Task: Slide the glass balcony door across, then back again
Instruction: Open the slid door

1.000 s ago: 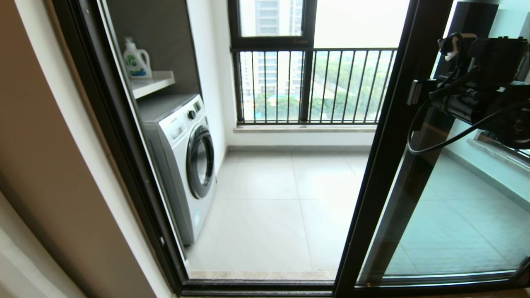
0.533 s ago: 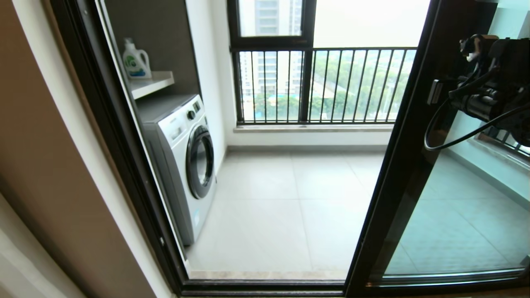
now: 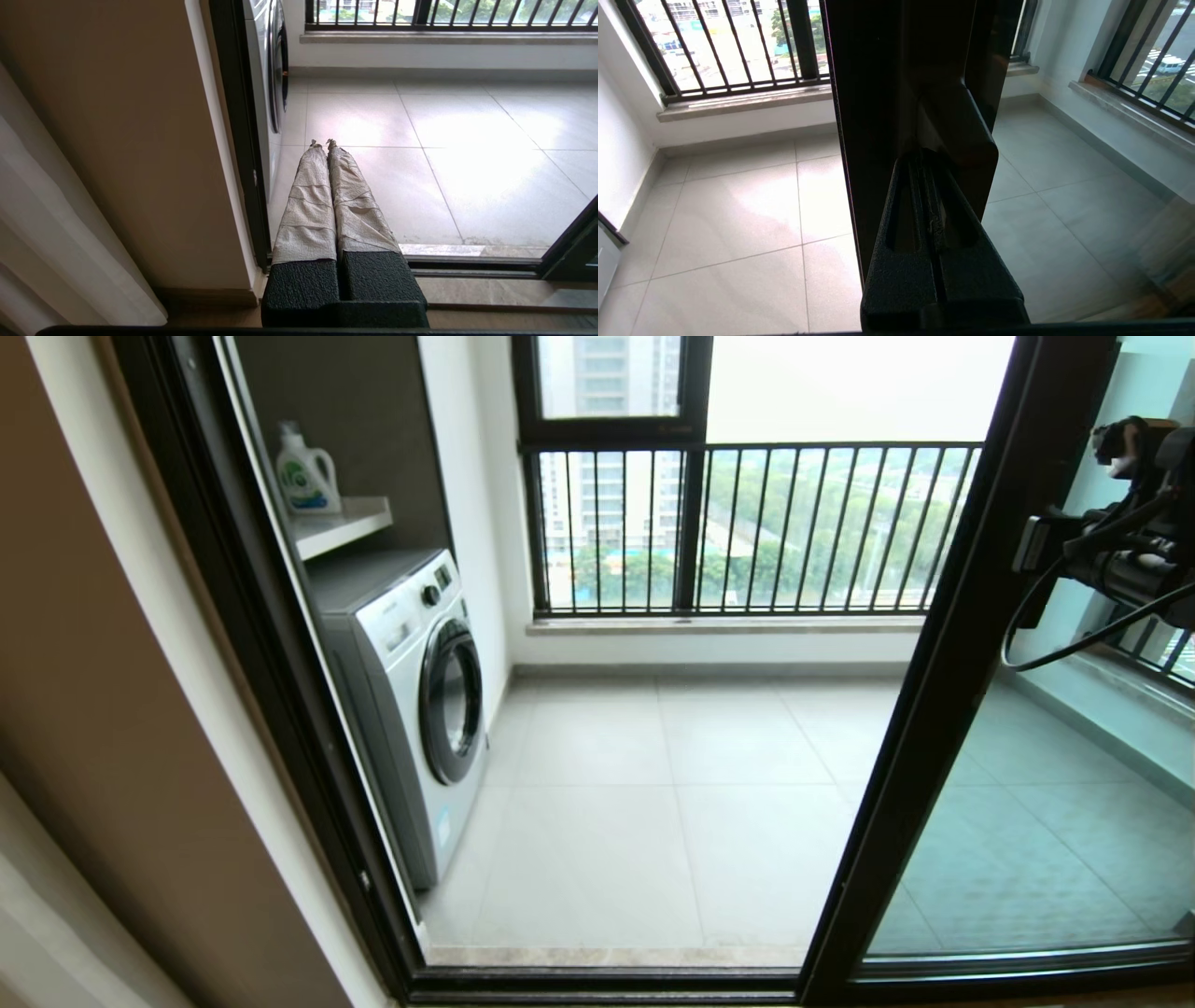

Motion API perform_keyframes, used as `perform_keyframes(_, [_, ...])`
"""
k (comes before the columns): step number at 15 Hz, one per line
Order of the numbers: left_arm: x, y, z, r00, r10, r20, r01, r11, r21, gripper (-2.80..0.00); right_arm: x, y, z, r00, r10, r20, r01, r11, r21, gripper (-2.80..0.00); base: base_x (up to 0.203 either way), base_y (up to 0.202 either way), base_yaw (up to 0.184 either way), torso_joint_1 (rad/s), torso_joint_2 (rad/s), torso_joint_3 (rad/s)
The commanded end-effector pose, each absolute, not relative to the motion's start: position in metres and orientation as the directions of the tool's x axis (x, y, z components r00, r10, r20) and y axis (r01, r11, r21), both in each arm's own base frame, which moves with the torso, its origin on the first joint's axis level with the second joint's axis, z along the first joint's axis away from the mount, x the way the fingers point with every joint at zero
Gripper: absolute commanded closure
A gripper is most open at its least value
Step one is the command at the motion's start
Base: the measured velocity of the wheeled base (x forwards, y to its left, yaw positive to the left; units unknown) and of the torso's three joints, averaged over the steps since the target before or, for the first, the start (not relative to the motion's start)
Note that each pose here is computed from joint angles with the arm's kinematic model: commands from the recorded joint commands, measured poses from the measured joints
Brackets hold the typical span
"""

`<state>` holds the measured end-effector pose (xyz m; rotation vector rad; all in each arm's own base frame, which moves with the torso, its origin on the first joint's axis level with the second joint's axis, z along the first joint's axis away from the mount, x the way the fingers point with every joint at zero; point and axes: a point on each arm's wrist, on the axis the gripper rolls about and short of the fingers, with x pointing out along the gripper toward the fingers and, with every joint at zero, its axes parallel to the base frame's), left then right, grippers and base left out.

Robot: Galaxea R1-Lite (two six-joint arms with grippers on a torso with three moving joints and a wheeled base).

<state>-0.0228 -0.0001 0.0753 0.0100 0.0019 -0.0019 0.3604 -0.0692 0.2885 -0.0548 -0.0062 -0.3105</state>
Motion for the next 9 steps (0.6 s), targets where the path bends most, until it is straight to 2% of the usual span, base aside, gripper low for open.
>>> perform_keyframes(1, [-0.023, 0.000, 0.075, 1.000, 0.000, -0.004, 0.000, 1.000, 0.009, 0.00, 0.359, -0.076, 0.288, 0.947, -0.319, 0.016, 0.320, 0.946, -0.053, 0.00, 0.000, 0.000, 0.000, 0.000, 0.00, 0.000])
perform_keyframes(9, [-0.023, 0.000, 0.075, 1.000, -0.002, -0.003, 0.002, 1.000, 0.009, 0.00, 0.358, -0.097, 0.284, 0.938, -0.347, 0.005, 0.346, 0.936, -0.058, 0.00, 0.000, 0.000, 0.000, 0.000, 0.00, 0.000])
